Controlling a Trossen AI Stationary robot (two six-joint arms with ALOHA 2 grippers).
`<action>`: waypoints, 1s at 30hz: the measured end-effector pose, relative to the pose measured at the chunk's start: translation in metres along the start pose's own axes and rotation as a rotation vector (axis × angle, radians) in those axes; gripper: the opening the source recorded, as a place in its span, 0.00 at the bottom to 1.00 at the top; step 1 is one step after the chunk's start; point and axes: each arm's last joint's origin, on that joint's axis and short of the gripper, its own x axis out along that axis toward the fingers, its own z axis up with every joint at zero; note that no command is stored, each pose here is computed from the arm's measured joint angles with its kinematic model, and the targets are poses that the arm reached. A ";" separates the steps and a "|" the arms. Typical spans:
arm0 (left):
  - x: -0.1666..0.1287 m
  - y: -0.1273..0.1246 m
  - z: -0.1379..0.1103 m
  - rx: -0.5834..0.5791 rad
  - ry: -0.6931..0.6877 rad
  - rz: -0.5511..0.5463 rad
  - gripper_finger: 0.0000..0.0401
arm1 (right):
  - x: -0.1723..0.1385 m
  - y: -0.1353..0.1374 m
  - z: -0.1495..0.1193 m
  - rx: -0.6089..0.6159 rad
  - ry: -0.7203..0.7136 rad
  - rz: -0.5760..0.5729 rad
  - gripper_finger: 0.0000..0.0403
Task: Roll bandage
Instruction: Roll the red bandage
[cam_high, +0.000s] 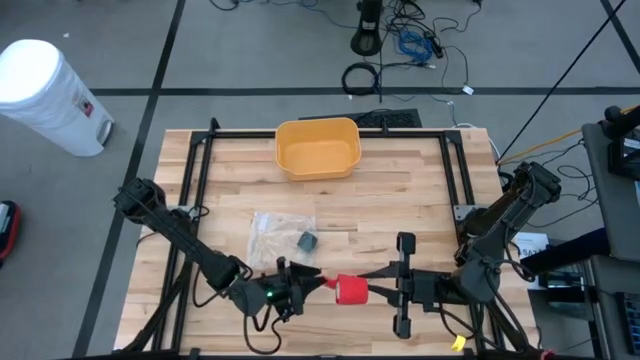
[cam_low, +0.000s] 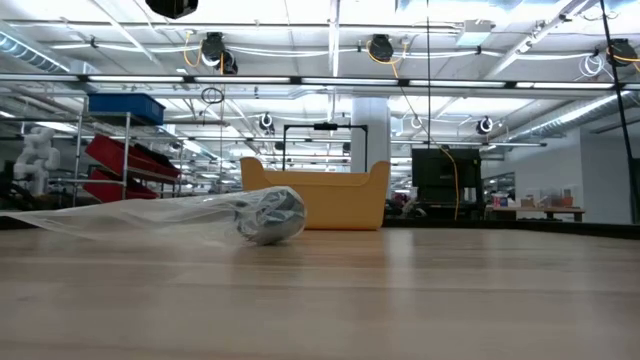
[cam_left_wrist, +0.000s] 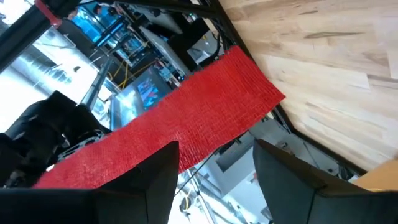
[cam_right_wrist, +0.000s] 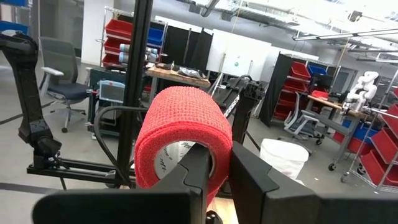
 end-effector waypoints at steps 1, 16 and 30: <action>0.000 0.000 0.000 0.000 0.001 0.000 0.53 | 0.000 0.000 0.000 0.001 0.001 0.000 0.10; 0.000 -0.001 0.001 0.060 -0.028 0.001 0.53 | 0.000 0.000 0.000 -0.002 0.002 0.001 0.10; 0.003 0.006 -0.004 0.044 -0.024 0.084 0.53 | 0.000 0.000 0.000 0.003 0.001 0.000 0.10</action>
